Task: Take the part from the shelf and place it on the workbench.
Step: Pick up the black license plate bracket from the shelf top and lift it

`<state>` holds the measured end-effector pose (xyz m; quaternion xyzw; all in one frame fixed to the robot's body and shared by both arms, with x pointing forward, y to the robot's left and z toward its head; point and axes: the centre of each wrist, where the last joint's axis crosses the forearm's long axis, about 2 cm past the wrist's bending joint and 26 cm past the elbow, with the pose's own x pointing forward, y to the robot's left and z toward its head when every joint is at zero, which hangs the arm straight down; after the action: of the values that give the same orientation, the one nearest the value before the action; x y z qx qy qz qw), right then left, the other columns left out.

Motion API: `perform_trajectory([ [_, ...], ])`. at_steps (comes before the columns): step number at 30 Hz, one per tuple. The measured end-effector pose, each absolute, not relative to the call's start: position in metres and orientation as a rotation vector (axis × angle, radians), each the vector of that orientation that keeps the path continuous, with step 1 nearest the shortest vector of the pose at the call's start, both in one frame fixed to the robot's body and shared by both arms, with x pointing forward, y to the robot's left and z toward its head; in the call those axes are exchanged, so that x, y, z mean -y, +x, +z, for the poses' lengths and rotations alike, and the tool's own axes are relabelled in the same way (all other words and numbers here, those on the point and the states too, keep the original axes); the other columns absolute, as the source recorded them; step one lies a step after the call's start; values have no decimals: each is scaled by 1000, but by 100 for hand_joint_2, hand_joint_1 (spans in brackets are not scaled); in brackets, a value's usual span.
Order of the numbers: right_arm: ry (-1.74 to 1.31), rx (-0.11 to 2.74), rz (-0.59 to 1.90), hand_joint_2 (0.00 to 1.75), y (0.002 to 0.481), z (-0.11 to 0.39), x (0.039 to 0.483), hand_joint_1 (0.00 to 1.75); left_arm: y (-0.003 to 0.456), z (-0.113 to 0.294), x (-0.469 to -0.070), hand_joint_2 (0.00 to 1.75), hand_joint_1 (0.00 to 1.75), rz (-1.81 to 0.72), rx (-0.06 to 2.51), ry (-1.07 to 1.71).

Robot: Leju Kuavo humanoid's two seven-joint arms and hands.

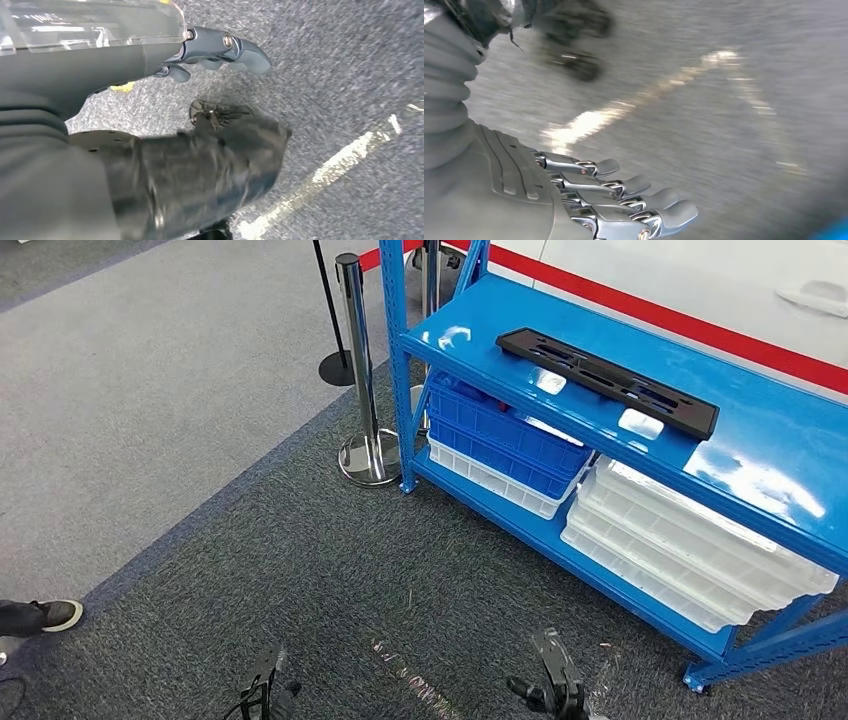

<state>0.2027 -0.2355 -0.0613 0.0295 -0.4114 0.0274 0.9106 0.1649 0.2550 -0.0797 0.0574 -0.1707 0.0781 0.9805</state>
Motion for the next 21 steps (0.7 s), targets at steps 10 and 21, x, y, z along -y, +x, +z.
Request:
perform_trajectory([
  [10,235,1326,64,0,289,15,177,0,184,-73,-258,0,0,100,368,155],
  [21,437,1715,41,0,327,107,132,0,192,-70,-257,0,0,54,366,202],
])
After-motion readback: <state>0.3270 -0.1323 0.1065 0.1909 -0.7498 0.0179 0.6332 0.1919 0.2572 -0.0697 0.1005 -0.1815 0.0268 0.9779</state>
